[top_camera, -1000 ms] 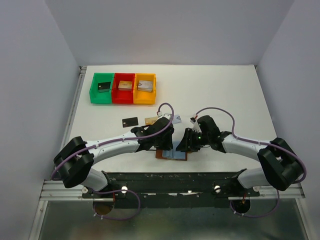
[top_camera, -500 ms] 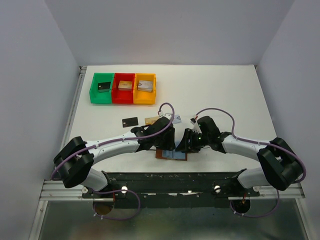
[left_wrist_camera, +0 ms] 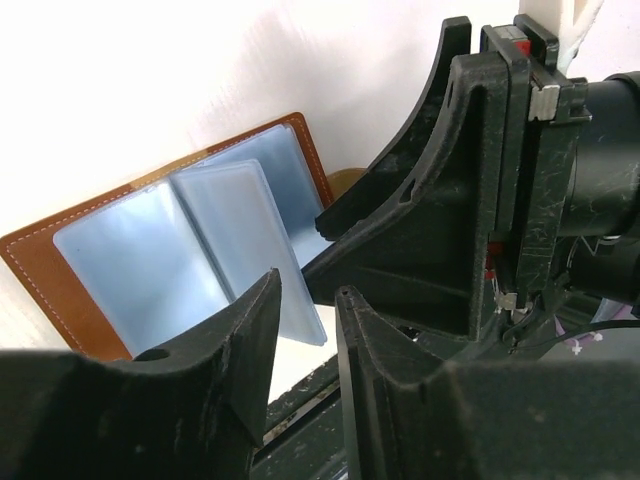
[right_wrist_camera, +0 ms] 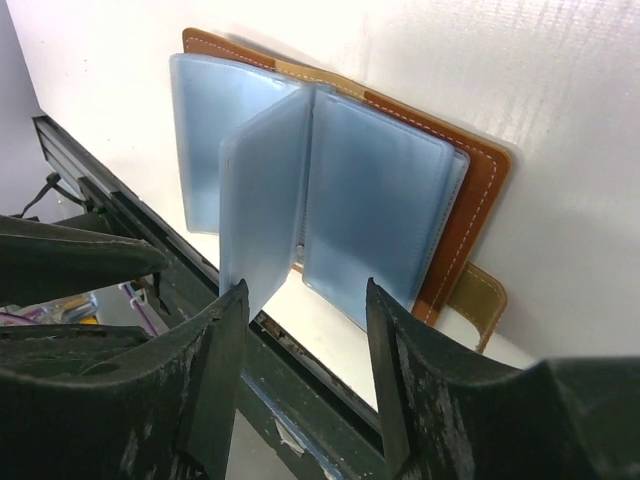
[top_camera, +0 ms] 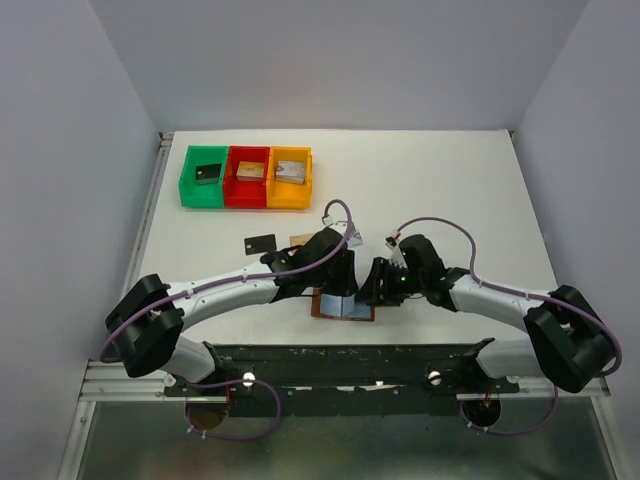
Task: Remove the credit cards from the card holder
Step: Remove the credit card from the card holder.
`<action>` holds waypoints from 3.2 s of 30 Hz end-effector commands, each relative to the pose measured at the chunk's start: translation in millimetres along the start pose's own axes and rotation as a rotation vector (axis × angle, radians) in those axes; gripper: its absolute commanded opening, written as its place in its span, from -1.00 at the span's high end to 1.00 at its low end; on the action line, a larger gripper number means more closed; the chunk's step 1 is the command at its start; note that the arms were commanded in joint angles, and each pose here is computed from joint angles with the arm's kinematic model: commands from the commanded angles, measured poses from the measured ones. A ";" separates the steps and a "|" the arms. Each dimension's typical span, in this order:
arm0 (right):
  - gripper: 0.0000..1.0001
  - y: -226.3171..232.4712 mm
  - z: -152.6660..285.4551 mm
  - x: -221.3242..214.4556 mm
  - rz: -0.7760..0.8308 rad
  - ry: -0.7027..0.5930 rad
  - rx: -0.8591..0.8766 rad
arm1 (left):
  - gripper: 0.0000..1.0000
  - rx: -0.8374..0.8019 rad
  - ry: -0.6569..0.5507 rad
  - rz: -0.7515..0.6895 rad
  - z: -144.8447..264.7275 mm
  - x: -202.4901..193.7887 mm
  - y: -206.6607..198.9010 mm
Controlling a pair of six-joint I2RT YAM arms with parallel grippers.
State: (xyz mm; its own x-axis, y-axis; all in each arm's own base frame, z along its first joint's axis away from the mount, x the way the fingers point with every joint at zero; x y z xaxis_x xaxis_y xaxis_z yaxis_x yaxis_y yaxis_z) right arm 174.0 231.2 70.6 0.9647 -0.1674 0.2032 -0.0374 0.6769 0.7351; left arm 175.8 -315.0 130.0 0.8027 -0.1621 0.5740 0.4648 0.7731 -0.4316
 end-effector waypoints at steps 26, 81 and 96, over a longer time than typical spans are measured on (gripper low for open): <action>-0.18 2.5 12.6 1.6 -0.021 -0.066 0.023 | 0.18 0.084 0.080 -0.012 -18.1 -25.7 21.5; 0.14 -22.9 -2.1 -3.1 -0.021 0.012 -0.087 | 0.39 0.205 0.174 -0.004 -43.7 -73.8 63.9; 0.52 16.8 -0.9 4.8 0.037 0.020 0.124 | 0.33 0.149 0.147 -0.027 -41.7 -64.1 54.1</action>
State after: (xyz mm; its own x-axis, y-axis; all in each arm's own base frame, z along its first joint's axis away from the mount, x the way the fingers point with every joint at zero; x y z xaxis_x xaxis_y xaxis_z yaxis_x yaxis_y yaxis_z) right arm 175.0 227.4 62.6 0.9690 -0.1667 0.1826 -0.0240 0.6716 0.7405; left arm 174.1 -293.4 49.7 0.8354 -0.2255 0.5012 0.4159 0.8556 -0.3083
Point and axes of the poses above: each gripper's point midway between its finger pads, its own z axis back along the fingers, its own y axis along the line the jaws close on, x = y × z, the point moved 3 cm from there along z, back along the fingers, and after that the axes turned 6 degrees about -z, right-handed, at the moved point
